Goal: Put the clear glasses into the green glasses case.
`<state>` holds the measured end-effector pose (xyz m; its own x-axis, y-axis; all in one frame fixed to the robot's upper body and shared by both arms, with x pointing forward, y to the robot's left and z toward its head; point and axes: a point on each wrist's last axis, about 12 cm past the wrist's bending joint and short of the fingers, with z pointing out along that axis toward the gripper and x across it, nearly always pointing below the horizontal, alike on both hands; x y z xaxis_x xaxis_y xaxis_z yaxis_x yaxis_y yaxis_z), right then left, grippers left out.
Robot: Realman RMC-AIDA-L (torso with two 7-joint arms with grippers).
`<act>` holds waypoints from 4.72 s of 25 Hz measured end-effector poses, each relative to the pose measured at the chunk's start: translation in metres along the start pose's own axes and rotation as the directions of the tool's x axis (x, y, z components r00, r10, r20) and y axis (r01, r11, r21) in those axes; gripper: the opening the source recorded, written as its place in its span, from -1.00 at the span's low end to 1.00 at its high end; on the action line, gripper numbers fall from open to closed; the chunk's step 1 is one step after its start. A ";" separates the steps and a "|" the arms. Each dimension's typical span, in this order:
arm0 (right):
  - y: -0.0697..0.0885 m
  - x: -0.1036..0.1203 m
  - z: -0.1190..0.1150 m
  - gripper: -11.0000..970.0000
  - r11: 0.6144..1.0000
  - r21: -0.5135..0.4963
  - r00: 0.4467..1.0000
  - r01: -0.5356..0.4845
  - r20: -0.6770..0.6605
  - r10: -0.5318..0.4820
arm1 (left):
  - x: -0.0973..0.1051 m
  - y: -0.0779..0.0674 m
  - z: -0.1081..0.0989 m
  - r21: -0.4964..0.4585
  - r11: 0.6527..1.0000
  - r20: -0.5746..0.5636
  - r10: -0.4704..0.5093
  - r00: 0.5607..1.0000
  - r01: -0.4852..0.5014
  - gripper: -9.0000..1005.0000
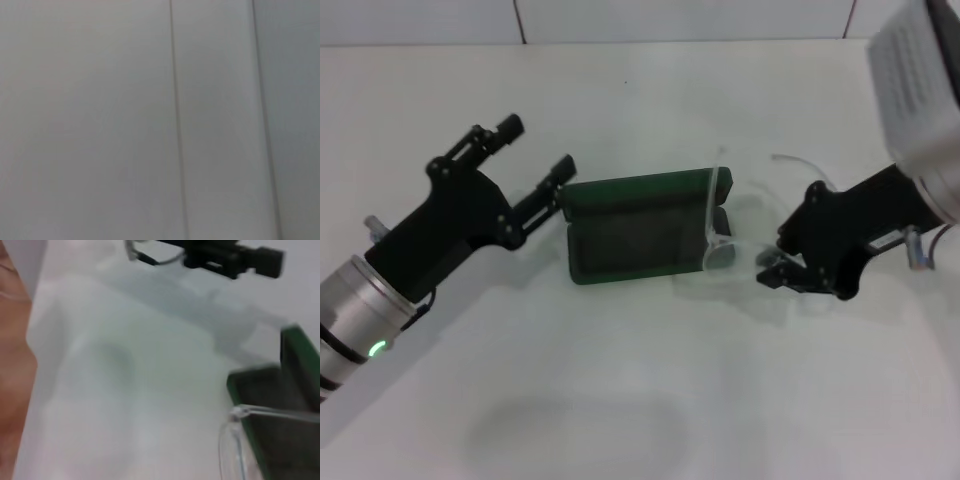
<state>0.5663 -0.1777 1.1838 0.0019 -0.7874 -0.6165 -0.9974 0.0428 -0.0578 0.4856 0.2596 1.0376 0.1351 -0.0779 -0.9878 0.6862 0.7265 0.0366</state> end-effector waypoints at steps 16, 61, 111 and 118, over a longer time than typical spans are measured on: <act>0.016 0.054 0.038 -0.73 0.863 0.406 0.722 0.300 0.496 -0.484 | -0.012 0.004 -0.010 -0.200 0.980 0.200 0.021 0.980 0.020 0.45; 0.047 0.050 0.055 -0.73 0.613 0.538 0.427 0.578 0.441 -0.789 | -0.051 -0.016 0.077 0.635 0.711 -0.153 -0.266 0.952 0.301 0.45; 0.048 0.010 0.048 -0.73 0.895 0.221 0.376 0.388 0.849 -0.372 | -0.025 0.003 0.105 0.358 0.933 -0.103 0.075 0.992 -0.034 0.45; 0.043 0.011 0.057 -0.73 0.938 0.144 0.425 0.314 0.862 -0.275 | -0.037 -0.002 0.114 0.382 0.923 -0.006 0.052 0.999 -0.046 0.45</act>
<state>0.5272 -0.1499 1.1295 0.3372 0.1838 -0.9233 -0.9248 -0.1187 -0.3614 0.5608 0.1836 1.0918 0.1663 -0.0353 -0.9854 0.9001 0.4136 0.1371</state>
